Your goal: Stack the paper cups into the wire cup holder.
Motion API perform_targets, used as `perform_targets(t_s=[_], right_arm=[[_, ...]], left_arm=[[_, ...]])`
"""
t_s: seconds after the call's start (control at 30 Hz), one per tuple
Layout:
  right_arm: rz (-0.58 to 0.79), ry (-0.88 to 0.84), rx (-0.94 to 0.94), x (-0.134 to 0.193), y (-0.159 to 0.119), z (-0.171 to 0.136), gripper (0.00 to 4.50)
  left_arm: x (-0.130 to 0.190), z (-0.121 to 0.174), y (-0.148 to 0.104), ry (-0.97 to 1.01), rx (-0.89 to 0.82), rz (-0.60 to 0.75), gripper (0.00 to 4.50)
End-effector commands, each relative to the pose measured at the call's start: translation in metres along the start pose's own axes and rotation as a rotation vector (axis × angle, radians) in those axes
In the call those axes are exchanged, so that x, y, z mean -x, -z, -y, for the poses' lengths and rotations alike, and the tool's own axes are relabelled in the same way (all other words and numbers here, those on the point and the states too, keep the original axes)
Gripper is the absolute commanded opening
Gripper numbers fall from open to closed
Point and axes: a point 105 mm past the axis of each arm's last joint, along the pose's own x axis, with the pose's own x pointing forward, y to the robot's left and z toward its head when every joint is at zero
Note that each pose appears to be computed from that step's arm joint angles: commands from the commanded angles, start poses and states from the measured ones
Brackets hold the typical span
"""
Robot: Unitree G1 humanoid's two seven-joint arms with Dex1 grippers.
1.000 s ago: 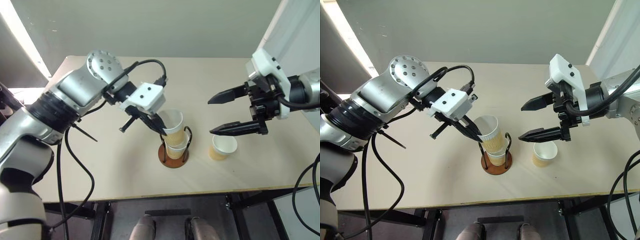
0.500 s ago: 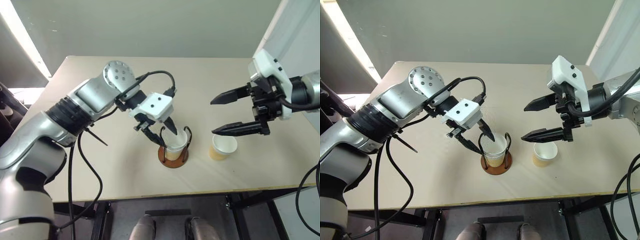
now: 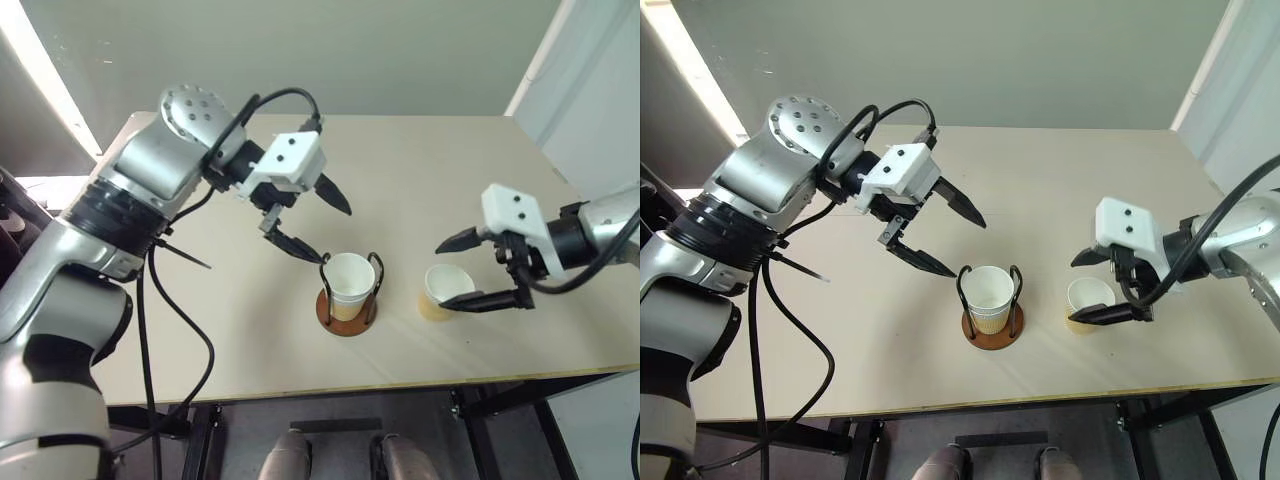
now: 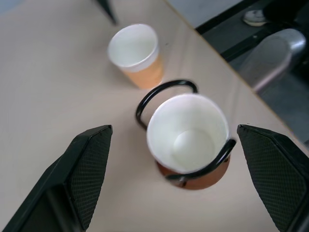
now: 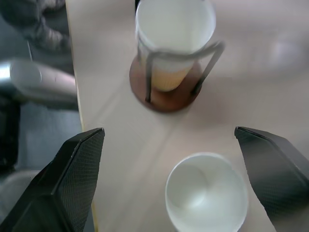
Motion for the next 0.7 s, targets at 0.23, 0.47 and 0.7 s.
perform_targets(t_s=[0.23,0.47,0.7], right_arm=[[-0.138,-0.004,0.096,-0.022,0.033,0.000,4.50],[-0.253,-0.026,0.152,-0.036,0.061,0.006,4.50],[-0.253,-0.008,0.169,-0.045,0.064,0.017,3.19]], left_arm=[[0.032,0.015,-0.002,-0.112,0.053,0.011,4.43],[0.030,0.027,0.005,-0.130,0.091,-0.012,4.43],[0.031,0.032,0.010,-0.171,0.117,-0.023,4.50]])
